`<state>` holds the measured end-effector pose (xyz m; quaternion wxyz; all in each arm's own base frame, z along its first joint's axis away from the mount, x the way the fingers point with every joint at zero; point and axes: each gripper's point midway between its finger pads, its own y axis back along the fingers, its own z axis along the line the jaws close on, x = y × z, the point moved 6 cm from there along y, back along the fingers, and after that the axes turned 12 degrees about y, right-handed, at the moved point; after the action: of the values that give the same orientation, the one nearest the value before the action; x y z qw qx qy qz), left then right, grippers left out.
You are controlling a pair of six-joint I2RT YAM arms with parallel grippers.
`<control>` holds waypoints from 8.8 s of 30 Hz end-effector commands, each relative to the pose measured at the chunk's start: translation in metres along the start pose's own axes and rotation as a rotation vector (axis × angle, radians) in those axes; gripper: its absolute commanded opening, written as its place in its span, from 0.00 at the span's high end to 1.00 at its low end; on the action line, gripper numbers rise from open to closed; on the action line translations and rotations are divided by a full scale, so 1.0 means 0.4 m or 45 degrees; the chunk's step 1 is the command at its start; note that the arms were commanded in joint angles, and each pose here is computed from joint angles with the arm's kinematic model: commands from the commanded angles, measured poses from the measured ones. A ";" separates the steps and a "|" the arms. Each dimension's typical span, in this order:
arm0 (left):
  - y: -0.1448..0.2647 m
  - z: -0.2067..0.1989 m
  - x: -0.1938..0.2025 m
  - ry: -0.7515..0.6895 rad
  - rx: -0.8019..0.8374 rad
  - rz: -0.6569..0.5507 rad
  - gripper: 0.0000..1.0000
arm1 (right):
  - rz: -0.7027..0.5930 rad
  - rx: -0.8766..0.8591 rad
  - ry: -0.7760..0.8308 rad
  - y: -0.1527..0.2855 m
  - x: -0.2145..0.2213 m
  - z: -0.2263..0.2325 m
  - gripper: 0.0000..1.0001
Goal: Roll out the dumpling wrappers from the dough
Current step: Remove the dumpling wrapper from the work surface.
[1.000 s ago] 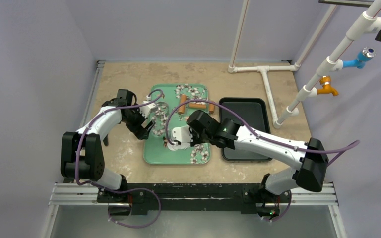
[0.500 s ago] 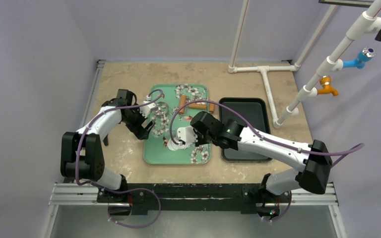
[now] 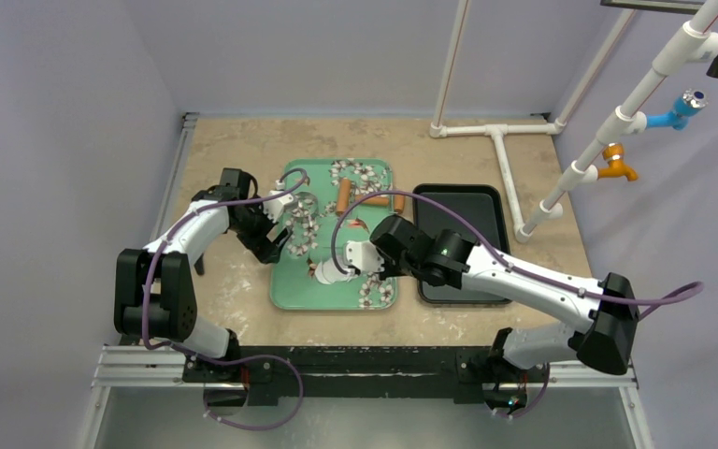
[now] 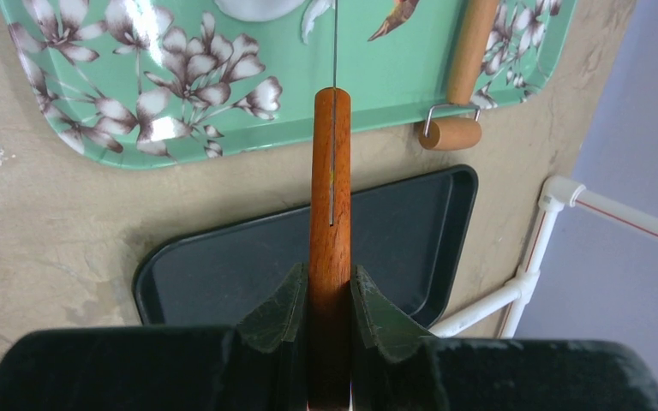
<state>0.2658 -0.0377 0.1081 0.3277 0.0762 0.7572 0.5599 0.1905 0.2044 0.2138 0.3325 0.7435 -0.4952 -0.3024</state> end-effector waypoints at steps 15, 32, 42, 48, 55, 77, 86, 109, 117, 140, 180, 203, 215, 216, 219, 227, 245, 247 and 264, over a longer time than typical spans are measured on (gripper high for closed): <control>0.020 0.004 -0.026 -0.010 -0.006 -0.065 0.00 | 0.106 -0.032 -0.109 0.085 0.072 0.037 1.00; 0.019 -0.030 -0.026 -0.045 0.131 -0.070 0.00 | -0.369 0.032 -0.456 0.238 -0.052 -0.074 1.00; 0.014 -0.020 -0.022 -0.027 0.094 -0.048 0.00 | -0.294 -0.387 -0.887 0.230 -0.094 0.038 1.00; 0.007 -0.018 -0.022 -0.013 0.081 -0.023 0.00 | -0.313 -0.319 -1.070 0.240 -0.082 0.050 1.00; -0.006 -0.025 -0.021 -0.019 0.092 0.001 0.00 | -0.231 -0.445 -1.089 0.185 -0.097 0.095 1.00; -0.008 -0.028 -0.019 -0.021 0.113 0.015 0.00 | -0.151 -0.482 -1.076 0.077 -0.116 0.127 1.00; -0.007 -0.029 -0.019 -0.025 0.117 0.012 0.00 | -0.108 -0.410 -1.064 0.055 -0.114 0.108 1.00; -0.003 -0.030 -0.021 -0.034 0.117 0.000 0.00 | -0.179 -0.327 -1.035 -0.010 -0.162 0.059 1.00; -0.005 -0.030 -0.020 -0.035 0.117 0.004 0.00 | -0.232 -0.345 -1.021 0.036 -0.172 0.036 1.00; -0.005 -0.030 -0.020 -0.039 0.116 0.000 0.00 | -0.135 -0.456 -1.090 0.060 -0.121 0.122 1.00; 0.004 -0.031 -0.021 -0.050 0.103 -0.013 0.00 | -0.174 -0.402 -1.065 0.036 -0.156 0.076 1.00; 0.005 -0.032 -0.021 -0.058 0.106 -0.020 0.00 | -0.136 -0.576 -1.076 0.045 -0.138 0.154 1.00; 0.012 -0.038 -0.024 -0.066 0.122 -0.032 0.00 | -0.082 -0.486 -1.061 -0.006 -0.142 0.136 1.00; 0.023 -0.042 -0.027 -0.080 0.136 -0.048 0.00 | -0.107 -0.483 -1.073 -0.001 -0.151 0.126 1.00; 0.098 -0.073 -0.064 -0.179 0.251 -0.213 0.00 | -0.175 -0.475 -1.115 0.025 -0.176 0.091 1.00; 0.359 -0.244 -0.177 -0.660 0.542 -0.750 0.00 | -0.431 -0.564 -1.424 0.085 -0.261 -0.008 1.00; 0.242 -0.391 -0.221 -1.426 0.408 -0.704 0.00 | -0.927 -0.830 -1.642 0.190 -0.325 -0.109 1.00; 0.226 -0.379 -0.226 -1.416 0.377 -0.679 0.02 | -0.940 -0.822 -1.647 0.199 -0.323 -0.111 1.00; 0.274 -0.419 -0.234 -1.358 0.508 -0.726 0.24 | -0.874 -0.756 -1.696 0.130 -0.295 -0.158 1.00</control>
<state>0.2160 -0.1692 0.2522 0.7594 0.2141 0.5750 0.2166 0.1620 0.3051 0.2871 0.0509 0.3683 -0.2684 -0.8887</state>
